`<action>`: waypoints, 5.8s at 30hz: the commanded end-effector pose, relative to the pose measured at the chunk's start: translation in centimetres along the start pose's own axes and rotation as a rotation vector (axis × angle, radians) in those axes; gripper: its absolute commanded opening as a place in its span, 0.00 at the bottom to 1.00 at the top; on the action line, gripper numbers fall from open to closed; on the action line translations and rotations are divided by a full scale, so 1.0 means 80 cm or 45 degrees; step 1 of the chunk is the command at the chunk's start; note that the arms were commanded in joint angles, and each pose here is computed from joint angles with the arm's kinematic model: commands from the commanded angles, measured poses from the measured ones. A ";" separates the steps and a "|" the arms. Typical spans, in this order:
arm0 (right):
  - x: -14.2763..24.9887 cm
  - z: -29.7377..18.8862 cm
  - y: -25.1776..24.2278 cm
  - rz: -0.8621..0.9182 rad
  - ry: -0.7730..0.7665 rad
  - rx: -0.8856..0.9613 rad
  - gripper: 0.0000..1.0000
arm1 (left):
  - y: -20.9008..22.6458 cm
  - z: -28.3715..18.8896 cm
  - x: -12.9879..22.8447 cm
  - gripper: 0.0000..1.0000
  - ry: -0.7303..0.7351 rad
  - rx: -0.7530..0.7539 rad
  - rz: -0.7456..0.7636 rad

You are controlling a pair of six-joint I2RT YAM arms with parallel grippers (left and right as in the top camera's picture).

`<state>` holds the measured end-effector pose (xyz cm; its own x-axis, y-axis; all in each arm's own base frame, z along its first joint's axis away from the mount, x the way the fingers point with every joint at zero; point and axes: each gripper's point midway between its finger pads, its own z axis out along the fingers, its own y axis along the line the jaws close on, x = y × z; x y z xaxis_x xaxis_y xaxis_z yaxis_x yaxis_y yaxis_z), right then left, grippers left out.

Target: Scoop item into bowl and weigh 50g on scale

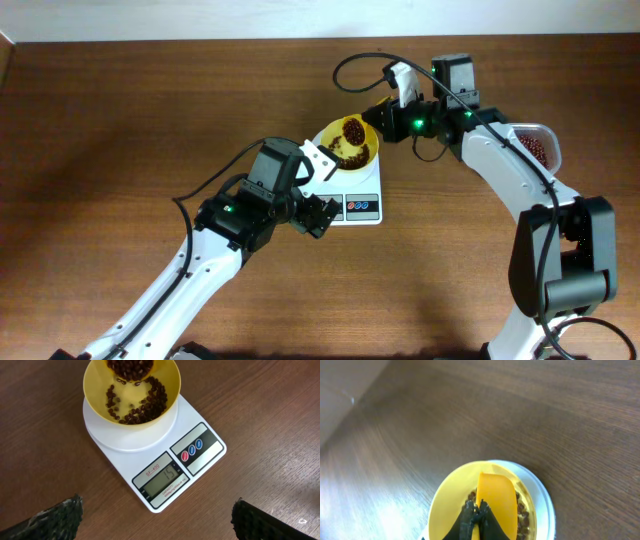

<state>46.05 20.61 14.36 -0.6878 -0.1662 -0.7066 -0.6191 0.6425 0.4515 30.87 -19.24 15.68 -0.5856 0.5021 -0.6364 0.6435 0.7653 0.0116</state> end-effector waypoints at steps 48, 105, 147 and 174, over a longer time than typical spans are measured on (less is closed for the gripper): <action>0.005 0.005 0.005 -0.641 0.012 -0.021 0.04 | -0.001 -0.008 -0.006 0.99 -0.031 0.006 -0.015; 0.005 0.001 0.048 -0.848 -0.076 -0.261 0.04 | -0.001 -0.008 -0.006 0.99 -0.031 0.006 -0.015; 0.000 -0.002 0.062 -1.285 -0.182 -0.316 0.04 | -0.001 -0.008 -0.006 0.99 -0.031 0.006 -0.015; -0.066 -0.014 0.082 -1.207 -0.417 -0.309 0.04 | -0.001 -0.008 -0.006 0.99 -0.031 0.006 -0.015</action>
<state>45.29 24.17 20.61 0.2902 -0.3413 -0.8940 -0.9188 0.1619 -0.3601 30.88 -19.24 15.69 -0.5852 0.5018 -0.6370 0.6435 0.7653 0.0118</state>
